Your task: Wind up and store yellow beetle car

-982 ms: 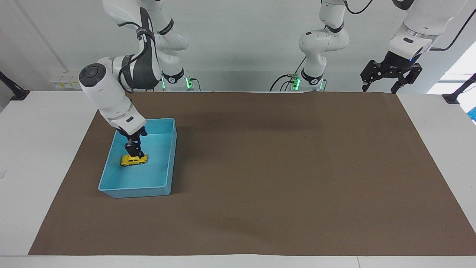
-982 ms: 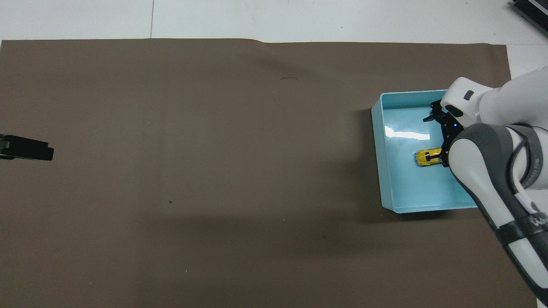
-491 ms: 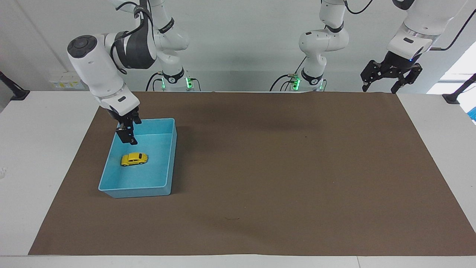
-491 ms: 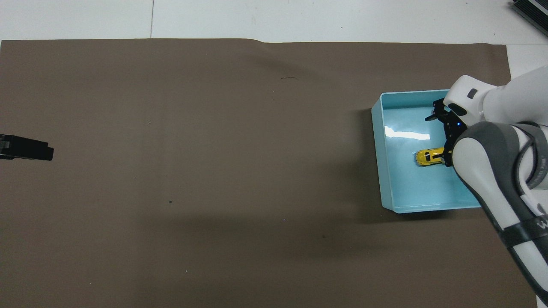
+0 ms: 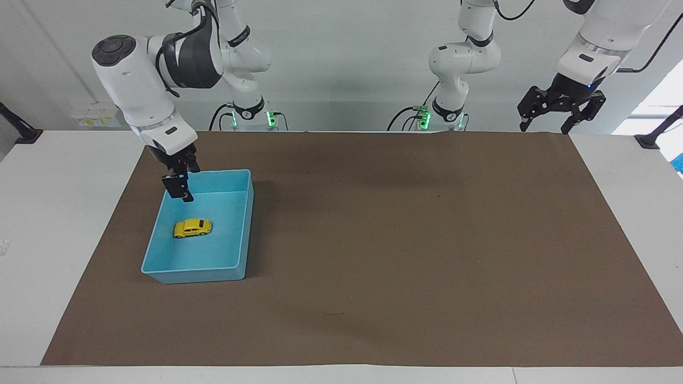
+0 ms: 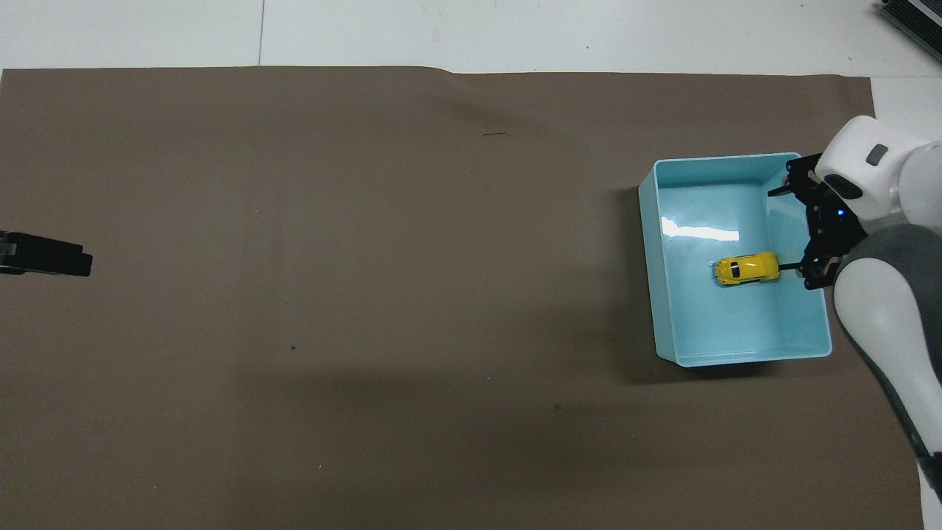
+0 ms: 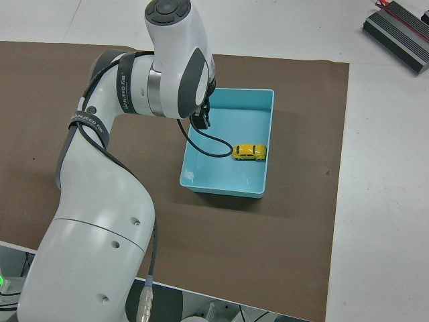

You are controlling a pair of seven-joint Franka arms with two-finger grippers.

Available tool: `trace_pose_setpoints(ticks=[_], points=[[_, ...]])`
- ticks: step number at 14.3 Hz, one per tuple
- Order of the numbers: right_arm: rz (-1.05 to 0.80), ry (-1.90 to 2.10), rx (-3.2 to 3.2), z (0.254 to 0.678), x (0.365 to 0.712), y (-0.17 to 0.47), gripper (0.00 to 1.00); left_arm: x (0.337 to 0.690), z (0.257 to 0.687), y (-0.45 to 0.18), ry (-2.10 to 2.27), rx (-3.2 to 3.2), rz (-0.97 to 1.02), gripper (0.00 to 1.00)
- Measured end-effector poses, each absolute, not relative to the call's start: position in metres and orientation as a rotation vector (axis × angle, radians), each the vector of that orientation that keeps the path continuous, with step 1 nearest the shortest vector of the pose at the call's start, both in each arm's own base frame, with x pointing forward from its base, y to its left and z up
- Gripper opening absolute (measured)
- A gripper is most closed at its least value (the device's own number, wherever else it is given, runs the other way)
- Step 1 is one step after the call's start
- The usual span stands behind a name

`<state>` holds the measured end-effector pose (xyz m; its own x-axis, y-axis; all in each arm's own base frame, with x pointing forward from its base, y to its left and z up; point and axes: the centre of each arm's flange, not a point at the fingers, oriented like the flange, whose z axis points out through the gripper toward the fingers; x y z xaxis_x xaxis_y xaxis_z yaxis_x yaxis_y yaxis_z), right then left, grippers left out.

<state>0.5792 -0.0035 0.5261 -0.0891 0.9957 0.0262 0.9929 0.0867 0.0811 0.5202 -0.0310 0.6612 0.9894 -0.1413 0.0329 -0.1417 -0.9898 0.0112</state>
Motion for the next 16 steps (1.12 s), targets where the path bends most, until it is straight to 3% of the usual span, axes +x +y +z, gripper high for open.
trace_pose_setpoints(ticks=[9, 16], points=[[0.215, 2.108, 2.209, 0.564, 0.580, 0.030, 1.00, 0.520, 0.661, -0.031, -0.222, 3.120, 0.050, 1.00], [0.242, 1.904, 2.381, 0.584, 0.573, 0.021, 1.00, 0.520, 0.661, -0.031, -0.222, 3.120, 0.050, 1.00]])
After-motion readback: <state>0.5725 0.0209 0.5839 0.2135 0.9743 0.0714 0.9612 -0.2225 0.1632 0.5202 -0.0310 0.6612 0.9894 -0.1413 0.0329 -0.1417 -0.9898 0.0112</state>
